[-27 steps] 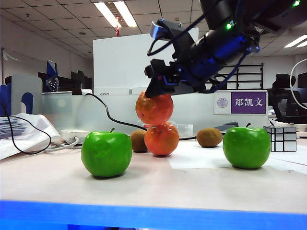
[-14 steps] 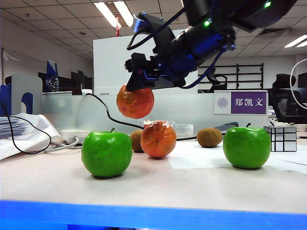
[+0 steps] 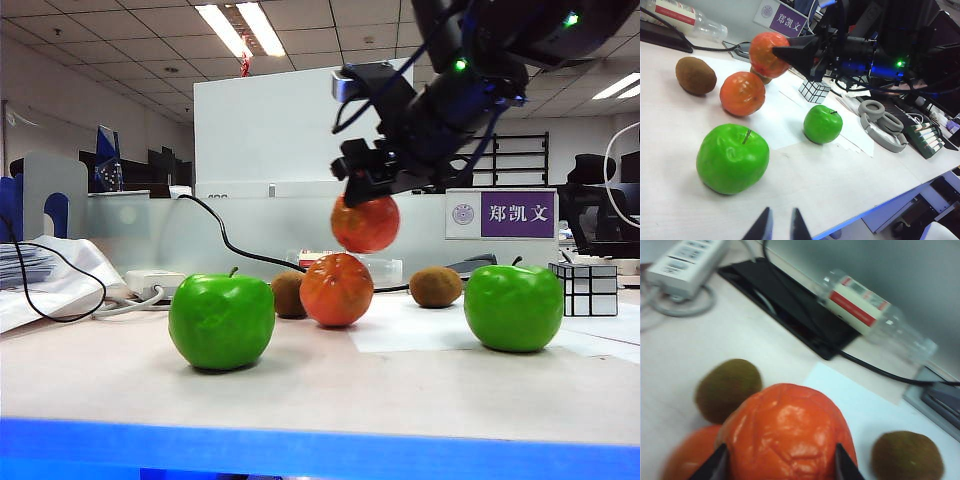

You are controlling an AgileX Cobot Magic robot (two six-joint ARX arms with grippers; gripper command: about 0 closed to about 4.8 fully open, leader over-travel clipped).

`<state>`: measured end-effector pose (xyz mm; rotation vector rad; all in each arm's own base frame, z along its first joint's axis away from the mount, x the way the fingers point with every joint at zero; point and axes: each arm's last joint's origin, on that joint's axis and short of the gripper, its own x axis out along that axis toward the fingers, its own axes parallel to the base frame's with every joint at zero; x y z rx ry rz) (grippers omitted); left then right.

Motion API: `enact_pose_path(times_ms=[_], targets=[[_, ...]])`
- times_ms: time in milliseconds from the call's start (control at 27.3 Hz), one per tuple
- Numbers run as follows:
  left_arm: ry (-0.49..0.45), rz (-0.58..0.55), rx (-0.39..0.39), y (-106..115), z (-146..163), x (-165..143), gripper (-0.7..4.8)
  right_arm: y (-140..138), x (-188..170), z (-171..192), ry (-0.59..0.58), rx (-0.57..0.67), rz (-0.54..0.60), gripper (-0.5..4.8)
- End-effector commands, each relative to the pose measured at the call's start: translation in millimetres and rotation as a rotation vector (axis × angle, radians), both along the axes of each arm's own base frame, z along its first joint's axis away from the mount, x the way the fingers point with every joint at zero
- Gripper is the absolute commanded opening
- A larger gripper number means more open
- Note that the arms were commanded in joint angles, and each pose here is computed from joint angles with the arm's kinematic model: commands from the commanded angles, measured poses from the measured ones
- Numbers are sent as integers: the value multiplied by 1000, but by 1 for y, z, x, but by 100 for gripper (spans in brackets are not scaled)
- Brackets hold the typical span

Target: Put the same fruits together.

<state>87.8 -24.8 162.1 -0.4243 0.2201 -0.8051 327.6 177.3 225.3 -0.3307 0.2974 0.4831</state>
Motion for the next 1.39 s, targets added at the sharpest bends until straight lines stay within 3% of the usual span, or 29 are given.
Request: enact_pose_path(times_ms=[37,256,622,1391], targets=[[-14,-3,5,0,1,0,62,-12,6,4,-15,4,-38,-6],[-14,-3,5,0,1,0,62,-27,12,0,17,-17,-91,-6],[-14,-3,5,0,1,0,62,-29,11,-11,89,-57,-103,-6],[-13,-6,5,0,1,0,62,-25,16,-42,199,-80,-53,-6]])
